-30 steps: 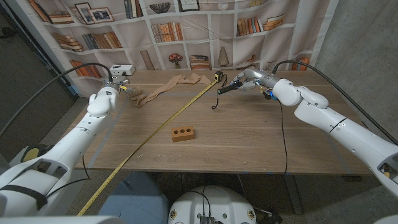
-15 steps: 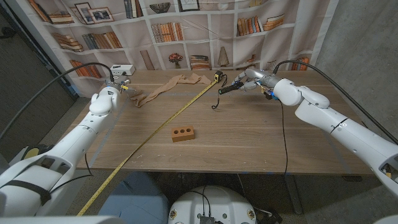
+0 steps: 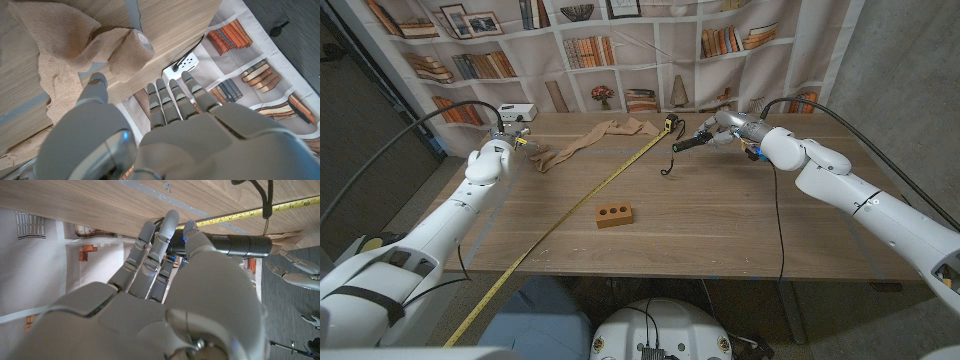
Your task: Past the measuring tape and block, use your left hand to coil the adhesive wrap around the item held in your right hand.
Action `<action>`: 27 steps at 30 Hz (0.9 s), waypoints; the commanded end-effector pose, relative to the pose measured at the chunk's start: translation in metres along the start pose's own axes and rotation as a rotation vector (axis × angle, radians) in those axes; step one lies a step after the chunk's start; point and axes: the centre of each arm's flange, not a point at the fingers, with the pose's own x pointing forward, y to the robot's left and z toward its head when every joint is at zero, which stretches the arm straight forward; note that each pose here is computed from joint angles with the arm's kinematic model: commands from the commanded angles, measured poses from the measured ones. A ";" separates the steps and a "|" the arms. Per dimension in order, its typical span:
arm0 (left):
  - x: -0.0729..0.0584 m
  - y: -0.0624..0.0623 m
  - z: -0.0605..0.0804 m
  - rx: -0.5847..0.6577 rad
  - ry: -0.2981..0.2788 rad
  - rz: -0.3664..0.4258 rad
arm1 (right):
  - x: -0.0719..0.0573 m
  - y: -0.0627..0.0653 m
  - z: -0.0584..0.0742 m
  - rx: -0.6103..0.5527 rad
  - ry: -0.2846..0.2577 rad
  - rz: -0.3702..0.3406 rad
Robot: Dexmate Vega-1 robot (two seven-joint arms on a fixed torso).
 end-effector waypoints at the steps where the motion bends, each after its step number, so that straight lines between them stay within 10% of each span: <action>1: 0.007 -0.001 0.001 -0.011 0.011 -0.027 | 0.001 -0.001 -0.002 0.004 0.008 0.000; 27: 0.023 -0.005 0.012 0.011 -0.005 -0.035 | 0.007 0.002 -0.011 0.019 0.024 0.004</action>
